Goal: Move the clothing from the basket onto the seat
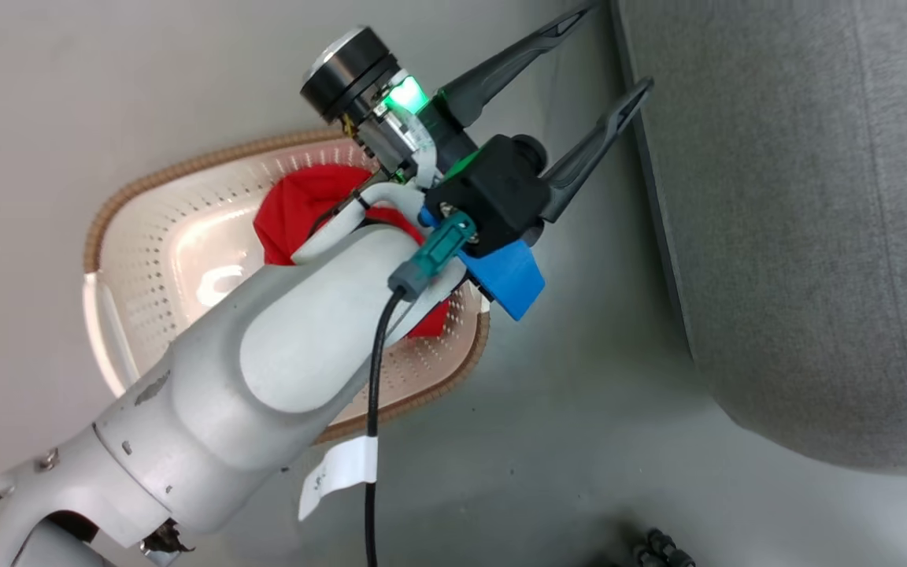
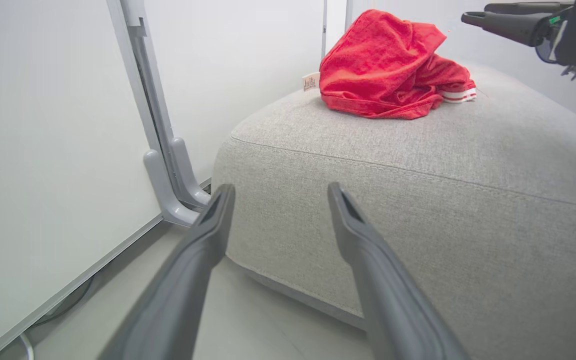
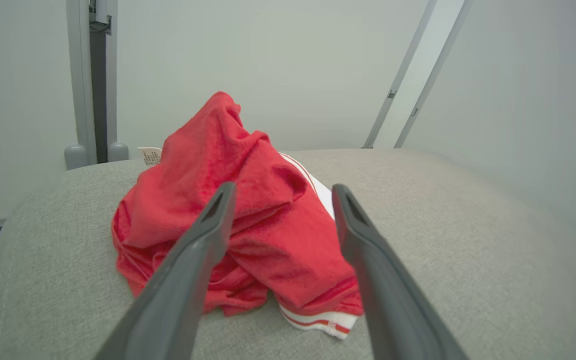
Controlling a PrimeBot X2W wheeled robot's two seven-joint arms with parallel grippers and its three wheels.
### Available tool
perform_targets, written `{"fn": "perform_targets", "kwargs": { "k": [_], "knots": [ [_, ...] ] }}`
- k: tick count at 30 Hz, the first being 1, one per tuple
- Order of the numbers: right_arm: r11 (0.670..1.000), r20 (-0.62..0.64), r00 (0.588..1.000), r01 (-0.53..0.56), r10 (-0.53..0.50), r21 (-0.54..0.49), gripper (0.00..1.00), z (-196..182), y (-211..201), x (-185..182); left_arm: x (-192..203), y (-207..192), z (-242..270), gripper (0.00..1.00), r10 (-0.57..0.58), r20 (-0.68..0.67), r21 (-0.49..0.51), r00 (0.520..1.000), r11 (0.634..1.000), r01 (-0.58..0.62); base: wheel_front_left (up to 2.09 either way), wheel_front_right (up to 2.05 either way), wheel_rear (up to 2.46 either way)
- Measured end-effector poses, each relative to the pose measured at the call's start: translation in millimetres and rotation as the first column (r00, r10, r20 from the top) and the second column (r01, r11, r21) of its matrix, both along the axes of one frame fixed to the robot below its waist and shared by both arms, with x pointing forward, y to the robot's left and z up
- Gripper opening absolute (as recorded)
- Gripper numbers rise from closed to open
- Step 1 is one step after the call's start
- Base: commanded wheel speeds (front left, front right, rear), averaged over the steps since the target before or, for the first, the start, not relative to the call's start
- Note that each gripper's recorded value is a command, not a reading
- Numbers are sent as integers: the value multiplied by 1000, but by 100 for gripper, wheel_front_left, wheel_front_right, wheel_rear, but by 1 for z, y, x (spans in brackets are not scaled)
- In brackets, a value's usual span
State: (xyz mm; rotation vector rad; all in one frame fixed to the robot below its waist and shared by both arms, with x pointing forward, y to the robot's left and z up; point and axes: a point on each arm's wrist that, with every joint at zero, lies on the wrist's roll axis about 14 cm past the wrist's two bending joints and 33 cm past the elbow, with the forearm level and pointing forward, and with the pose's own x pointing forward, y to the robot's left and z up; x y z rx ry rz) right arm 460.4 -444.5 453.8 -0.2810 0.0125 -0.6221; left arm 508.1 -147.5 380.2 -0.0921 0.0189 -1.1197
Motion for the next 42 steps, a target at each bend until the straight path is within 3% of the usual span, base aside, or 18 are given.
{"fn": "perform_targets", "kwargs": {
  "k": [9,17,29,35,42],
  "knots": [
    [978,85,974,-210,211,-11,100,46,62,10,10,40,66,100,191,18,-56,981,980,-190,0,0,0],
    [903,152,893,-430,424,7,100,73,138,22,5,94,111,100,378,31,-89,925,923,-374,0,0,0],
    [764,204,756,-643,622,53,100,91,228,10,-26,193,146,100,645,51,-109,763,763,-637,0,0,0],
    [717,226,717,-690,659,100,100,90,257,-6,-51,232,153,100,726,60,-110,685,687,-718,0,0,0],
    [695,220,711,-702,668,158,100,78,272,-31,-84,267,150,100,792,54,-99,608,610,-786,0,0,0]
  ]
}}
